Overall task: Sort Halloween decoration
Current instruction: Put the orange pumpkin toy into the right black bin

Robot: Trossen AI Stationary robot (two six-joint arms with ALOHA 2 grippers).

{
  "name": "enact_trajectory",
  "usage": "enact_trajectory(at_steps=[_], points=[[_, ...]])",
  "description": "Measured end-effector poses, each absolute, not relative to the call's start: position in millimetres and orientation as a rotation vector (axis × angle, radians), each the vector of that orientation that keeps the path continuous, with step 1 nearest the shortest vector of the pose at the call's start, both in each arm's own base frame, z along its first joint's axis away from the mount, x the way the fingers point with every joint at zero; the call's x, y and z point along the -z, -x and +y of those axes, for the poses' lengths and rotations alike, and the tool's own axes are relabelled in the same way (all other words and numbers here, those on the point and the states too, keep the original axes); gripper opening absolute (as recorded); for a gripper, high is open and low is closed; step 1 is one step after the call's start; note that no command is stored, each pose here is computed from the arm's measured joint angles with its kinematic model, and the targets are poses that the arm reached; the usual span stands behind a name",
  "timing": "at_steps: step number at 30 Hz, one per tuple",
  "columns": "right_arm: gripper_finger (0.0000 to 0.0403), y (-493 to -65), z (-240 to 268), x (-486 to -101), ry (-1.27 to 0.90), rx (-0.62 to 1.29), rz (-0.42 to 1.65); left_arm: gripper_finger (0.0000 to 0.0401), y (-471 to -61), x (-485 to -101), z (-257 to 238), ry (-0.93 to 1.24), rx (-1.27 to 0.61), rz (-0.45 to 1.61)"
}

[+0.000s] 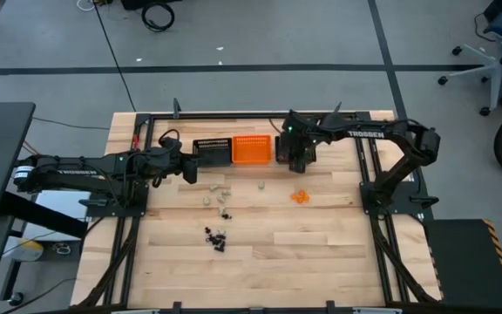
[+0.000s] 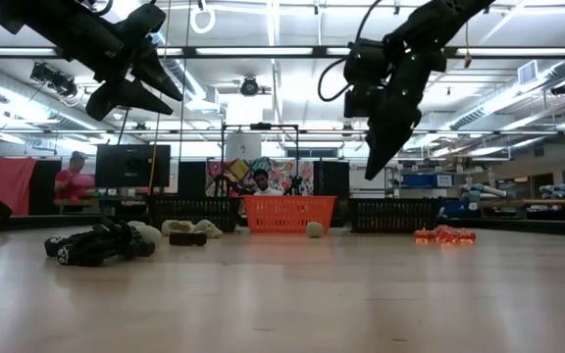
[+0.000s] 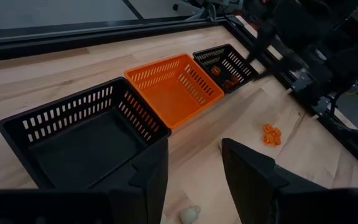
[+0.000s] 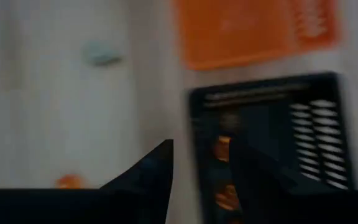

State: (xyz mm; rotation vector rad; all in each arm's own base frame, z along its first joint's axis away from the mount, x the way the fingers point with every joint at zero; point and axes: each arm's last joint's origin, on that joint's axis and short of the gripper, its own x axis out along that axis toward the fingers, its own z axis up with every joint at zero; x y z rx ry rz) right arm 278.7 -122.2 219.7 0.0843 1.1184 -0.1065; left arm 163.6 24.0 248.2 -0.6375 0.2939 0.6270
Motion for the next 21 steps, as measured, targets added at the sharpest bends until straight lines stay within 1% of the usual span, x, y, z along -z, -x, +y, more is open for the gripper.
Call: enact_trajectory(at_steps=[6,9,13,16,21], points=[[0.0158,-281.2,-91.1,-206.9,-0.052,-0.053,1.165,0.0157,-163.5,-248.2,24.0,0.638,-0.627,0.294],[0.0158,-280.2,-76.3,-198.2,-0.034,-0.102,1.195,0.0157,-163.5,-248.2,24.0,0.638,-0.627,0.294],[0.0158,-276.8,-62.2,-185.8,-0.069,-0.110,1.227,0.0157,-163.6,-248.1,24.0,0.638,-0.627,0.294],[0.0161,-276.8,-54.2,-179.3,-0.119,-0.120,1.213,0.0157,-163.6,-248.1,24.0,0.637,-0.627,0.294],[0.0177,-278.4,-40.3,-173.3,-0.074,-0.128,1.203,0.0157,-163.6,-248.2,24.0,0.638,-0.627,0.294]])
